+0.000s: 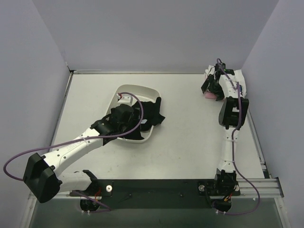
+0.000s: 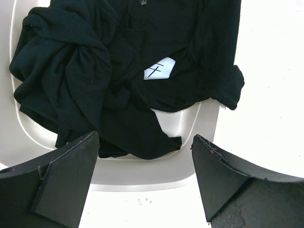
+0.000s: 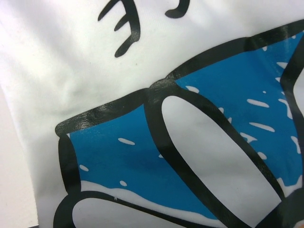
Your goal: Fold and stack the t-shirts
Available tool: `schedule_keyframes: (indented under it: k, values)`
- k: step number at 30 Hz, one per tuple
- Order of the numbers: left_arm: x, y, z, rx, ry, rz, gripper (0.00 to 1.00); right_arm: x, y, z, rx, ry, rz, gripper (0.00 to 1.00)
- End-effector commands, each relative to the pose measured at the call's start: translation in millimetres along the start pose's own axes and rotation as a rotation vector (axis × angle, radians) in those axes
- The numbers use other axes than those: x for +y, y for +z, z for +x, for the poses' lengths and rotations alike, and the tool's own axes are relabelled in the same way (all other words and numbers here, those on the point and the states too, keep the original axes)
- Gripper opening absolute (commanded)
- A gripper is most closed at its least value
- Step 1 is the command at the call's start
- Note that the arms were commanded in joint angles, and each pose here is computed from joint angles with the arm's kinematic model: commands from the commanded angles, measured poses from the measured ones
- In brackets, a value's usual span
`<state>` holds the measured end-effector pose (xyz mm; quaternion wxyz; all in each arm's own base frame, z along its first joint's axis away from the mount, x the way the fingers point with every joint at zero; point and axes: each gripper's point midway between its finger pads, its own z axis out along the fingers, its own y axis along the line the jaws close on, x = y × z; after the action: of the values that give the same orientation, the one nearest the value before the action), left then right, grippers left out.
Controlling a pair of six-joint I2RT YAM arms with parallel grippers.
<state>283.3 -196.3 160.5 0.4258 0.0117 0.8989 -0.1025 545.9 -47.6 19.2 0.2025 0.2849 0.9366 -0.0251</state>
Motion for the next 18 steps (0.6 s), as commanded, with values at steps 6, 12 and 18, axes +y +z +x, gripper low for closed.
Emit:
schedule_keyframes:
  k: [6, 12, 18]
  values:
    - [-9, 0, -20, -0.047, -0.024, 0.023, 0.89, -25, 1, -35, -0.051, 0.043, -0.006, 1.00]
    - [-14, 1, -33, -0.055, -0.013, 0.015, 0.89, 16, -82, -62, -0.256, 0.009, -0.236, 1.00]
    - [-33, 13, -45, -0.023, 0.043, 0.037, 0.89, 83, -155, 9, -0.297, -0.111, -0.391, 1.00]
